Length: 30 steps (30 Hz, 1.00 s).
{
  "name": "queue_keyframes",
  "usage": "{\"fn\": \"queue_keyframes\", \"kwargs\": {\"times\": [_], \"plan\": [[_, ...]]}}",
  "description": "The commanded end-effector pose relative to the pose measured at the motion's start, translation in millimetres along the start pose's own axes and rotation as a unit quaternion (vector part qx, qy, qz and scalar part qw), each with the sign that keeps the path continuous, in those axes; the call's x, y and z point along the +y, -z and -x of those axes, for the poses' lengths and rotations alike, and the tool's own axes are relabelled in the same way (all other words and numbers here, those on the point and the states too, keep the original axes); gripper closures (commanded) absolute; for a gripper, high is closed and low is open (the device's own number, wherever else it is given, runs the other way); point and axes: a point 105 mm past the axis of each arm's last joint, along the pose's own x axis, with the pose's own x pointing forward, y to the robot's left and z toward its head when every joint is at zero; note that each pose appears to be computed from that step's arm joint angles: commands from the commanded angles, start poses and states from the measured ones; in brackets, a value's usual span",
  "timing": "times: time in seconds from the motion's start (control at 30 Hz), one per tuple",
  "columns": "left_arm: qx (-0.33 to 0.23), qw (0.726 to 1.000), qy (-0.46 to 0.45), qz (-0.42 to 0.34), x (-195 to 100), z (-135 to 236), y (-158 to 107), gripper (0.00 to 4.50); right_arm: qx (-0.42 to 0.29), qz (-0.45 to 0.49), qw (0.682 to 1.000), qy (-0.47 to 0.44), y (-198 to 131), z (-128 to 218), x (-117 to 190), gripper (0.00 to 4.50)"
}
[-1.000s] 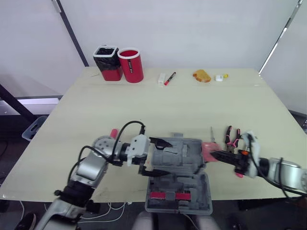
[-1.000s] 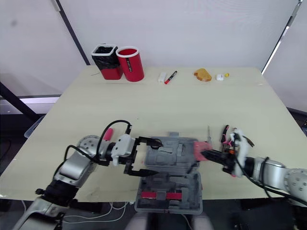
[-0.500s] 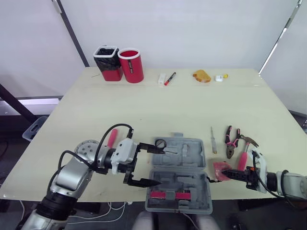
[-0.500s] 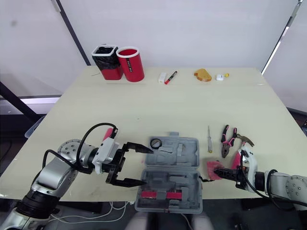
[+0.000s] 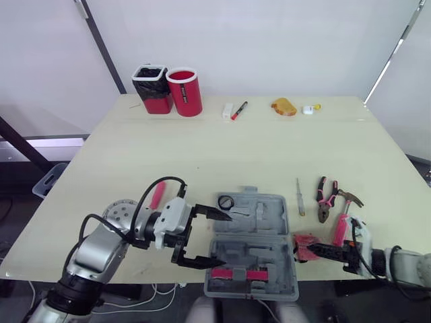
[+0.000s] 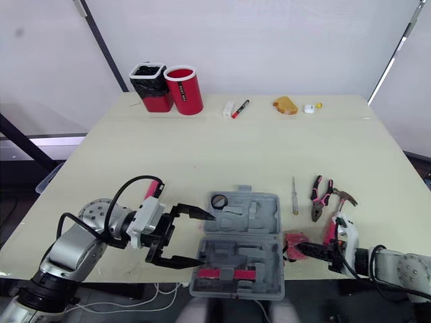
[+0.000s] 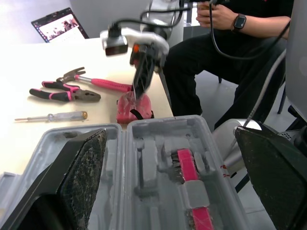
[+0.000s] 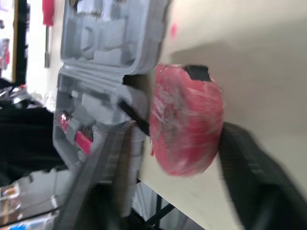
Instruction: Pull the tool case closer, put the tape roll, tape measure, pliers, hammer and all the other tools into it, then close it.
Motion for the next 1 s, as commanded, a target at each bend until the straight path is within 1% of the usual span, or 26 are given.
{"fn": "queue_keyframes", "kwargs": {"times": [0.03, 0.13, 0.23, 0.33, 0.4, 0.43, 0.5, 0.57, 0.67, 0.77, 0.8, 0.83, 1.0], "plan": [[-0.002, 1.000, -0.001, -0.017, 0, 4, -8, 0.00, -0.024, 0.038, 0.999, -0.009, -12, 15, 13, 0.03], [-0.003, 1.000, -0.001, -0.016, -1, 5, -8, 0.00, -0.037, 0.083, 0.996, -0.011, -18, 25, 21, 0.03], [-0.004, 1.000, -0.002, -0.016, 1, 6, -10, 0.00, -0.044, 0.174, 0.984, -0.016, -24, 31, 27, 0.03], [0.000, 1.000, -0.003, -0.017, 2, 9, -9, 0.00, -0.030, 0.251, 0.967, -0.019, -23, 31, 25, 0.03], [0.009, 1.000, -0.003, -0.017, 3, 10, -6, 0.00, -0.039, 0.330, 0.942, -0.044, -27, 27, 30, 0.03], [0.012, 1.000, -0.001, -0.016, 3, 10, -6, 0.00, -0.032, 0.358, 0.932, -0.041, -27, 25, 27, 0.03], [0.008, 1.000, -0.001, -0.017, 4, 11, -8, 0.00, -0.021, 0.430, 0.901, -0.057, -25, 20, 26, 0.03], [0.006, 1.000, -0.003, -0.018, 5, 11, -9, 0.00, -0.018, 0.474, 0.877, -0.076, -24, 14, 26, 0.03], [0.007, 1.000, -0.004, -0.020, 6, 10, -10, 0.00, -0.007, 0.509, 0.854, -0.105, -20, 8, 26, 0.03], [0.008, 1.000, -0.004, -0.022, 3, 10, -11, 0.00, 0.015, 0.565, 0.814, -0.129, -17, -3, 19, 0.03], [0.009, 1.000, -0.005, -0.022, 2, 11, -12, 0.00, 0.033, 0.582, 0.801, -0.134, -14, -6, 13, 0.03], [0.010, 1.000, -0.007, -0.022, 1, 12, -13, 0.00, 0.045, 0.591, 0.794, -0.136, -11, -9, 8, 0.03], [0.012, 1.000, -0.013, -0.020, -3, 15, -16, 0.00, 0.068, 0.605, 0.781, -0.139, -12, -16, -5, 0.03]]}}
